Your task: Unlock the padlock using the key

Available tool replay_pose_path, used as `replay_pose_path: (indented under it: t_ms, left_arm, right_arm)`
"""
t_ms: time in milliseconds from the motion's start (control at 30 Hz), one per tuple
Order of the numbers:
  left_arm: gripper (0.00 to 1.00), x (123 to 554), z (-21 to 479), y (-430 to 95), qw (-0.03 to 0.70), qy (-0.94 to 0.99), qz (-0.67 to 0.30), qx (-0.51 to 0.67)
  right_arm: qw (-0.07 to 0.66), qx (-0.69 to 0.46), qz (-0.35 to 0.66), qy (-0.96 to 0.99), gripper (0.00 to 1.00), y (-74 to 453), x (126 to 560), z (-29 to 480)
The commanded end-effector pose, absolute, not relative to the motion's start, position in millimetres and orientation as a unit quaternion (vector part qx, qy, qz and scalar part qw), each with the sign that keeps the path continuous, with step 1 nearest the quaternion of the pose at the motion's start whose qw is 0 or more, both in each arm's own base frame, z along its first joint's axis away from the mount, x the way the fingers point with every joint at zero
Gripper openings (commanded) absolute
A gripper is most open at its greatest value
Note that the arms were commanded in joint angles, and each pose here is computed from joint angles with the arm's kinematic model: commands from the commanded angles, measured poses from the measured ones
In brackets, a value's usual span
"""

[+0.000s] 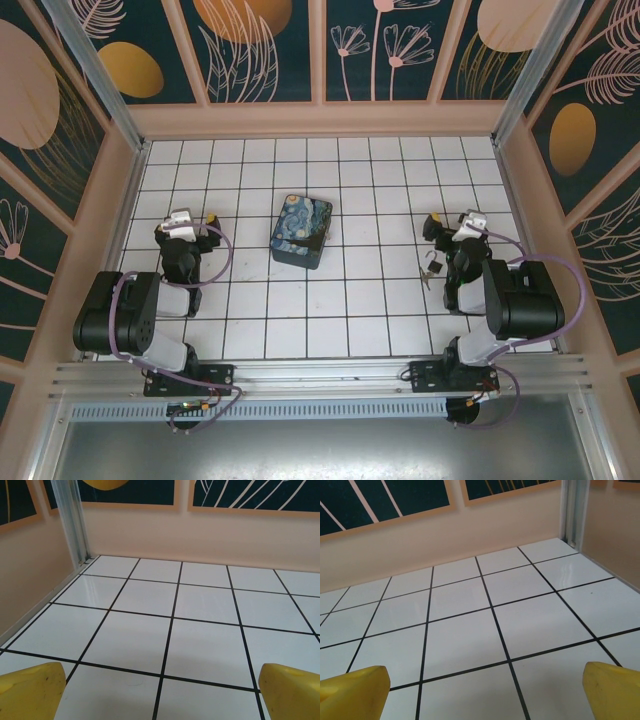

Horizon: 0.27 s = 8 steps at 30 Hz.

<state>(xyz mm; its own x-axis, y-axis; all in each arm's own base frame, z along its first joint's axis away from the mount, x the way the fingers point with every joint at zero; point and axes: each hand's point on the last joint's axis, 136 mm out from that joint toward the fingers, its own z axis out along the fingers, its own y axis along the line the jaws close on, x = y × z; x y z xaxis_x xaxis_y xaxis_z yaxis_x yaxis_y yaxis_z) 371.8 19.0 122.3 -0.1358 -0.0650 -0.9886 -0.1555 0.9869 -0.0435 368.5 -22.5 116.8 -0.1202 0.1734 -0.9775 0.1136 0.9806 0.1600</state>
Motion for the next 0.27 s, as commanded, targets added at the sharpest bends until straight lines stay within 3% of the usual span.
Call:
replay_pose_path:
  t_ms: [0, 233]
  left_arm:
    - [0.99, 376.2, 136.0, 18.3, 0.673, 0.736, 0.031, -0.070]
    - [0.99, 375.4, 136.3, 17.6, 0.674, 0.735, 0.029, -0.068]
  right_arm:
    - [0.676, 0.105, -0.003, 0.730, 0.99, -29.8, 367.9, 128.0]
    - [0.677, 0.105, -0.004, 0.729, 0.99, -29.6, 368.4, 129.0]
